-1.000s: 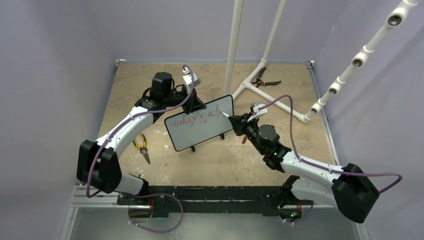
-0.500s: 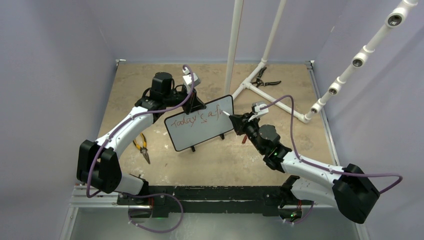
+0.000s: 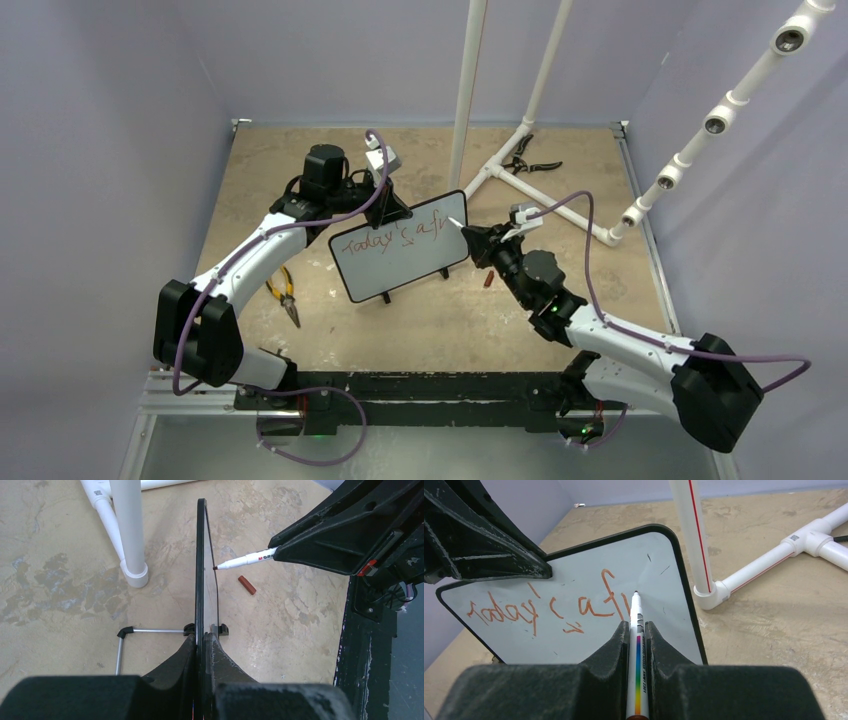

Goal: Write a sentence on the whiteboard

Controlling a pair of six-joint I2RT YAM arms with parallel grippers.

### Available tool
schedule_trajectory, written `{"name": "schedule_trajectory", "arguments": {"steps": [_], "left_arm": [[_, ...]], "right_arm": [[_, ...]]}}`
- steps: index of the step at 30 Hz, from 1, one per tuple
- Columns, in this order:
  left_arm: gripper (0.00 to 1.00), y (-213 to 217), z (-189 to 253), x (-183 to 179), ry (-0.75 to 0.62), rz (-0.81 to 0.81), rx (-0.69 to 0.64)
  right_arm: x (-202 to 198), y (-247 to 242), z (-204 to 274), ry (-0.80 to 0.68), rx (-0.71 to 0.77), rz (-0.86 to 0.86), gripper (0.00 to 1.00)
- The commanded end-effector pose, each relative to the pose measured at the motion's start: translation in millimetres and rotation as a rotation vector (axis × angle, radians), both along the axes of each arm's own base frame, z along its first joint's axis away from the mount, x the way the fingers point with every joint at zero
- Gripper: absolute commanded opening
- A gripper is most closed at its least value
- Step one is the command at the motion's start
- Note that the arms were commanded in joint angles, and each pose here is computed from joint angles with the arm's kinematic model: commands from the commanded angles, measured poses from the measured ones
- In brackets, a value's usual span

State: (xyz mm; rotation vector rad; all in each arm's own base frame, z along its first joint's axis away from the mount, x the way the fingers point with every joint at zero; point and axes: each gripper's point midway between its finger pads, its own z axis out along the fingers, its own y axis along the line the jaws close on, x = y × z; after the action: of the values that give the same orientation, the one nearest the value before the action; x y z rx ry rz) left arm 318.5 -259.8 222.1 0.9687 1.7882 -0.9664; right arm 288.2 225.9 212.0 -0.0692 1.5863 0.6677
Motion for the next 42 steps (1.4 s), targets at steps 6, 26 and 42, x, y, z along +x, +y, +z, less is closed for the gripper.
{"name": "schedule_trajectory", "arguments": {"steps": [6,26,42], "left_arm": [[0.00,-2.7,2.2,-11.8,-0.007,-0.043,-0.008],[0.00,-2.7,2.0,-12.4,-0.005,-0.045,-0.008],[0.00,-2.7,2.7,-12.3,-0.008,-0.045,-0.009]], "right_arm": [[7.3,-0.6,-5.1,0.026,-0.001,-0.032,0.00],[14.0,-10.5,8.8,0.007,0.027,-0.102,0.00],[10.2,-4.4,22.4,-0.051,0.023,-0.053,0.00]]}}
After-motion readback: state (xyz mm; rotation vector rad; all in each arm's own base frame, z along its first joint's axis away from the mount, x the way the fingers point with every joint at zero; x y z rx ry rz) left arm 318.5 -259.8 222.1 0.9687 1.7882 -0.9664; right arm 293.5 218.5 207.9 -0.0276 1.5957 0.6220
